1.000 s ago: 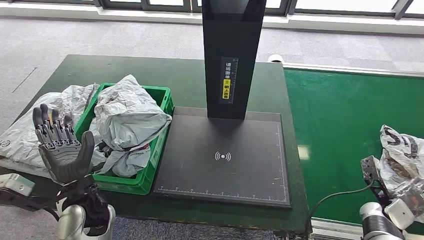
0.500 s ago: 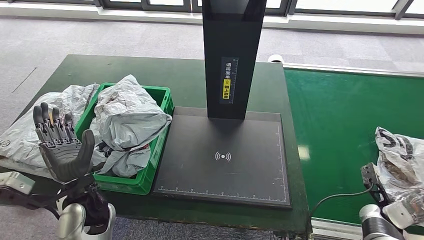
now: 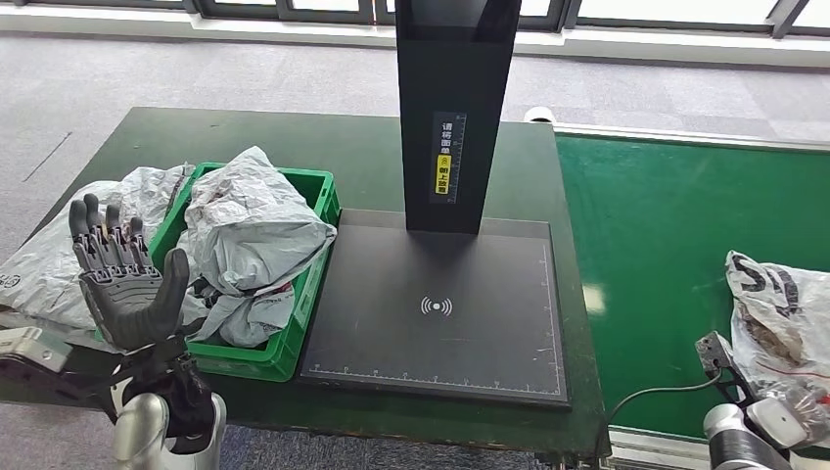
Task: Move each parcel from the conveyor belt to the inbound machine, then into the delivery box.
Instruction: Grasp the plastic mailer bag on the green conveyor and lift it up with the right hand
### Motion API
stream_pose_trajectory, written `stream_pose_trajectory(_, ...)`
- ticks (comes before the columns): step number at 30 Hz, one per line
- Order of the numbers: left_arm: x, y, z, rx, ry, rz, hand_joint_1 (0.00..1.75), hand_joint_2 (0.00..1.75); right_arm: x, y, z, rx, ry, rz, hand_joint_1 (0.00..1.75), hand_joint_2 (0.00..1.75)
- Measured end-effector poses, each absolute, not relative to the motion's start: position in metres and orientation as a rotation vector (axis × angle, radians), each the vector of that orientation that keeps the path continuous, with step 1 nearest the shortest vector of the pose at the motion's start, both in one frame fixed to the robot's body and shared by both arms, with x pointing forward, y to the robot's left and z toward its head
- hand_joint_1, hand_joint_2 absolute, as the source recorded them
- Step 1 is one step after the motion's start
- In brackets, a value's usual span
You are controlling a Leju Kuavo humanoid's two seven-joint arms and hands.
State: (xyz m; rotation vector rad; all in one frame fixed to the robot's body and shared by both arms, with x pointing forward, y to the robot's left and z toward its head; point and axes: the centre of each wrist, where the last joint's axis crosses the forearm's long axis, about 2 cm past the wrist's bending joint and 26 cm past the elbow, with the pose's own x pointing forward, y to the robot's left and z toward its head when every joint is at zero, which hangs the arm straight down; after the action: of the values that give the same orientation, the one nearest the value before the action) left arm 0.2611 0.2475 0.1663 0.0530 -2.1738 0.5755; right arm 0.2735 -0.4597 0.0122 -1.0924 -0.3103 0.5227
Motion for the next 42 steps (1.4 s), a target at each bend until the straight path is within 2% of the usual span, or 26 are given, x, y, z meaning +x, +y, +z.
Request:
stream_pose_trajectory(3, 0.262, 0.247, 0.167, 0.052, -2.175, 0.568, 0.00, 1.75, 0.273, -0.460, 0.012, -1.081, -0.301, 0.528, 1.75, 1.75)
stream_pose_trajectory(28, 0.265, 0.247, 0.170, 0.061, -2.172, 0.549, 0.00, 1.75, 0.284, -0.451, 0.021, -1.111, -0.426, 0.553, 1.75, 1.75)
stream_pose_trajectory(32, 0.264, 0.249, 0.172, 0.071, -2.174, 0.556, 0.00, 1.75, 0.295, -0.430, 0.034, -1.088, -0.679, 0.527, 1.75, 1.75)
stream_pose_trajectory(36, 0.264, 0.250, 0.173, 0.078, -2.177, 0.560, 0.00, 1.75, 0.309, -0.396, 0.057, -0.966, -1.056, 0.449, 1.75, 1.75)
stream_pose_trajectory(42, 0.264, 0.250, 0.172, 0.082, -2.182, 0.560, 0.00, 1.75, 0.321, -0.350, 0.092, -0.797, -1.432, 0.405, 1.75, 1.75)
